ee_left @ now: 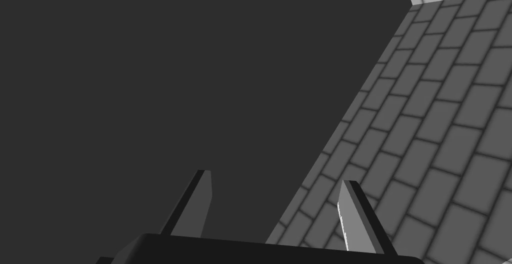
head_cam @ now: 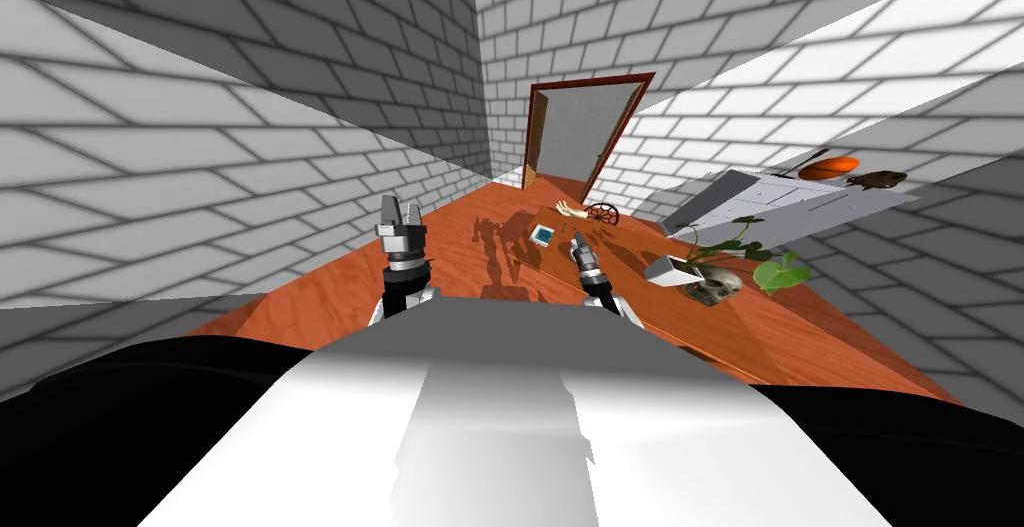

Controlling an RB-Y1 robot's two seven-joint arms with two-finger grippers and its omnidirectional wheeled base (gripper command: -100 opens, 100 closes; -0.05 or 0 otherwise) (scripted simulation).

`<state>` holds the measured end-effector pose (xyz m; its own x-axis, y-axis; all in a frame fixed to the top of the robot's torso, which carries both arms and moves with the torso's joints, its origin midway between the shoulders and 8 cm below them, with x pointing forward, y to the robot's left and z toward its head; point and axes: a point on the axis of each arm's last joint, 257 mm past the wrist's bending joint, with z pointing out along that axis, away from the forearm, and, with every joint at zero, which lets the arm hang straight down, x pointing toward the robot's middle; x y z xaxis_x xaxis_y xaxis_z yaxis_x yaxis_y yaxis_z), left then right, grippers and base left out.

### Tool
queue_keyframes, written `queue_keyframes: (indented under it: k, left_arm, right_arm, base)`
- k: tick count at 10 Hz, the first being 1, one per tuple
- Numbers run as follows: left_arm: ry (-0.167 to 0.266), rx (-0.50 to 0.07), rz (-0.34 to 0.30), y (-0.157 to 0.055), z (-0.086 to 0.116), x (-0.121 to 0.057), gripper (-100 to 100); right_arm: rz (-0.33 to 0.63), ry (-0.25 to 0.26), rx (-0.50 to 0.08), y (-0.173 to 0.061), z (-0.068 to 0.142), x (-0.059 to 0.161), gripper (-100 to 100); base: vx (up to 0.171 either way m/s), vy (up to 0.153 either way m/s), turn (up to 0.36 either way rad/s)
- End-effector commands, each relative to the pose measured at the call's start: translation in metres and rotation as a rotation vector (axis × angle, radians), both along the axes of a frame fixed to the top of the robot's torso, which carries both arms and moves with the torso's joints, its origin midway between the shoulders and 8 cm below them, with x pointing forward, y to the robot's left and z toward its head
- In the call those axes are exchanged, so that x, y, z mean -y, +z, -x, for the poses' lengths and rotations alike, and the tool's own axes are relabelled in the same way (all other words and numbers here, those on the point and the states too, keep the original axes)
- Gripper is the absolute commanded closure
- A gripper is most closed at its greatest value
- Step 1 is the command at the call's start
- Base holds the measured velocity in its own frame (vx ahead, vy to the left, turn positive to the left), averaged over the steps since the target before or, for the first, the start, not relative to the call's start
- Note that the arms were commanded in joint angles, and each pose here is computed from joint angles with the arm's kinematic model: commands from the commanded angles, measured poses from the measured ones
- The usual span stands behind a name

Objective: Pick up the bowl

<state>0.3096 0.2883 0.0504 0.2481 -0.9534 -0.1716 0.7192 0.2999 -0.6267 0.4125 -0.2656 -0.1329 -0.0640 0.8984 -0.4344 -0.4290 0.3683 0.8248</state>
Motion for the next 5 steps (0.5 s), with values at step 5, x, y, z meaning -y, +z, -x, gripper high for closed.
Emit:
queue_keyframes:
  k: [5]
  left_arm:
    - [0.000,0.000,0.000,0.000,0.000,0.000,0]
  right_arm:
    - [0.285,0.042,-0.133,-0.078,-0.008,0.008,-100]
  base:
    - [-0.015,0.120,0.053]
